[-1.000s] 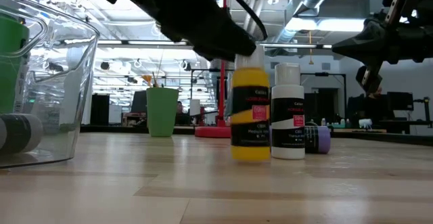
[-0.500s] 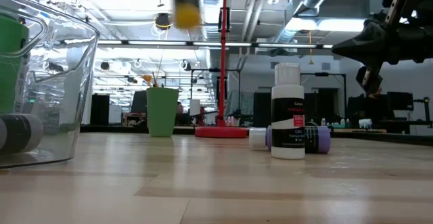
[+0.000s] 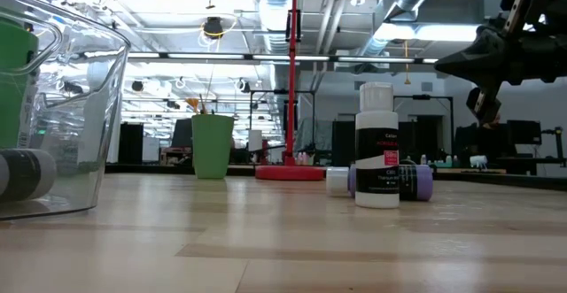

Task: Pick & Place Paint Supplies
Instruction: Put the yellow coloring bottle into the transparent bin

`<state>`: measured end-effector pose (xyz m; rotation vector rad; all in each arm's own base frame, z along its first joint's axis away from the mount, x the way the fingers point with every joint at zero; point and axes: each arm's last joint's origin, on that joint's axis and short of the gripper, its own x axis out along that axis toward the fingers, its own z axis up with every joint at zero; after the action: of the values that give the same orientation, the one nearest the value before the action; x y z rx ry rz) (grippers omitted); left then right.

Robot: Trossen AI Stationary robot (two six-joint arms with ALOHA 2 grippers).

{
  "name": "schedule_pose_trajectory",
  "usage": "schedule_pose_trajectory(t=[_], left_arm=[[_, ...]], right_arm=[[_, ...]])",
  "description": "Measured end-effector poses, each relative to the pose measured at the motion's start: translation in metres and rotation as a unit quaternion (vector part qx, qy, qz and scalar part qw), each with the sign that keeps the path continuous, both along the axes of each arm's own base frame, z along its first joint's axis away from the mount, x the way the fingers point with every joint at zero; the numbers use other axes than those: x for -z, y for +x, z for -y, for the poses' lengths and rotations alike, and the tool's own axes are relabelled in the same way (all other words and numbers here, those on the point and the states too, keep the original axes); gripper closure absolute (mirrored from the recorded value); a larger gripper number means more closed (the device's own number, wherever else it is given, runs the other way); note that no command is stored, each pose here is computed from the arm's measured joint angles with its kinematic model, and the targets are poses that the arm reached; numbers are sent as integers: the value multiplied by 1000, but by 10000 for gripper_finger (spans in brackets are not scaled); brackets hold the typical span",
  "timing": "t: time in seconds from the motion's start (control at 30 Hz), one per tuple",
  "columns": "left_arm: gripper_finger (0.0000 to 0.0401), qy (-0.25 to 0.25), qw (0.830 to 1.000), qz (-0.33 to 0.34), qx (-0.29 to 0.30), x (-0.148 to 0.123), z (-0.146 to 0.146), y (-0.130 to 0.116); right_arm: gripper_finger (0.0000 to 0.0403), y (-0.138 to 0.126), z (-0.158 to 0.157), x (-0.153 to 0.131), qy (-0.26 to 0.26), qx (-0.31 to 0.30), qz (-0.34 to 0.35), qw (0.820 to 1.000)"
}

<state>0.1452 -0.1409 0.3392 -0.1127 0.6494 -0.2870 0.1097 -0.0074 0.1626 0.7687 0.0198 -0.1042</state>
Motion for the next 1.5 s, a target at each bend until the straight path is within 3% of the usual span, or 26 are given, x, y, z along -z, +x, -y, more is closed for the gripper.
schedule_pose_trajectory(t=[0.4, 0.7, 1.2, 1.5], left_arm=[[309, 80, 996, -38, 15, 72, 44, 9], [309, 111, 992, -62, 12, 101, 58, 22], [309, 110, 987, -120, 10, 125, 51, 27], [309, 107, 990, -90, 3, 128, 44, 39]], right_arm=[[403, 0, 0, 0, 0, 0, 1, 1000], [403, 0, 0, 0, 0, 0, 1, 1000], [403, 0, 0, 0, 0, 0, 1, 1000], [403, 0, 0, 0, 0, 0, 1, 1000]])
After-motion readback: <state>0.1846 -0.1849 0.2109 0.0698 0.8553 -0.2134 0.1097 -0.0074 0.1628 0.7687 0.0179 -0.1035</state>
